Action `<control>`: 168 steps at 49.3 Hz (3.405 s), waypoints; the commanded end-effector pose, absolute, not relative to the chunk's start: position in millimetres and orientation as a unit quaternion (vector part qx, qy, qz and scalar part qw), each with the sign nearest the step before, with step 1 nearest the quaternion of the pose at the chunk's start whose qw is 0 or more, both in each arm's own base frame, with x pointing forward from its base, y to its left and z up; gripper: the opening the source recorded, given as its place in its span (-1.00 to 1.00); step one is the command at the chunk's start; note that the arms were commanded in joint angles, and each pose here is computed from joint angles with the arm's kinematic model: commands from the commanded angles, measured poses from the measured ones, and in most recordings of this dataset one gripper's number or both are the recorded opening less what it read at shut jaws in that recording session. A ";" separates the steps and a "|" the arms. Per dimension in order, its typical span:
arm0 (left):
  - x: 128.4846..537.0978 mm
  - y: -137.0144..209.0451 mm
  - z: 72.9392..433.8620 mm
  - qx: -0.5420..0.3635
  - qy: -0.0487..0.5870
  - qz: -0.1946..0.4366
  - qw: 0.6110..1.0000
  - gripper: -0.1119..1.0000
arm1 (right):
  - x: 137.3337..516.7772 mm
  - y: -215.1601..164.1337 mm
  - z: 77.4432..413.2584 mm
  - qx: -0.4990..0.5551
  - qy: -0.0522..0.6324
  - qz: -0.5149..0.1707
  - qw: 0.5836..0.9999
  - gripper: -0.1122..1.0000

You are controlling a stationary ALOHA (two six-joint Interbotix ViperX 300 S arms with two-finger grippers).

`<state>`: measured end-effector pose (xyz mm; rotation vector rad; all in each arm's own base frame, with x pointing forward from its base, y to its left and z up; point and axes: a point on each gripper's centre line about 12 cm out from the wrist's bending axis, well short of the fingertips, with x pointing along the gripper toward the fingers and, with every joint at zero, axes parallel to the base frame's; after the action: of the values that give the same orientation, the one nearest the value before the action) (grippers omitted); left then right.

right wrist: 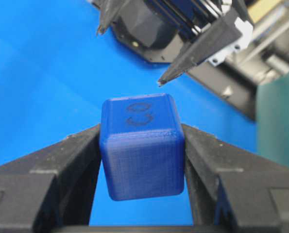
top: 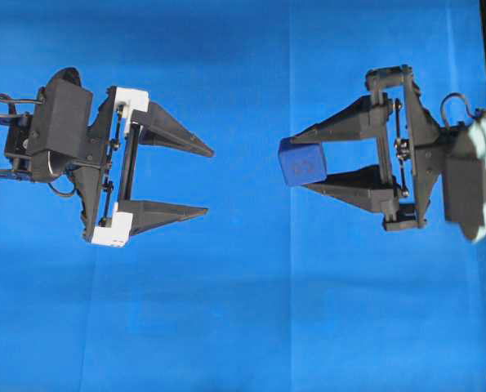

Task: Handover the blue block to the right arm after grasping it with the left arm, then place it in the designated position.
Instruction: 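Hold the cube in the right gripper and retract it rightward, then move the right gripper with the cube down toward the table center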

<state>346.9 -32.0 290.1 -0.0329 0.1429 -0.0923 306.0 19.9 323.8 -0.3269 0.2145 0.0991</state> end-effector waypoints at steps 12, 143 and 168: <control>346.1 -31.5 302.5 -0.015 0.051 -0.046 0.997 0.87 | 303.3 19.1 334.2 -0.018 0.108 0.029 0.994 -0.03; 346.6 -31.5 304.1 -0.016 0.050 -0.046 0.998 0.87 | 293.5 19.7 314.7 0.050 0.236 -0.016 0.970 -0.03; 346.6 -31.5 304.3 -0.017 0.049 -0.046 0.998 0.87 | 295.5 19.9 311.6 0.050 0.241 -0.017 0.969 -0.03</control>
<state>346.9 -32.0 290.1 -0.0329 0.1429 -0.0923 291.8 18.7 298.8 0.0918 0.5226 -0.0394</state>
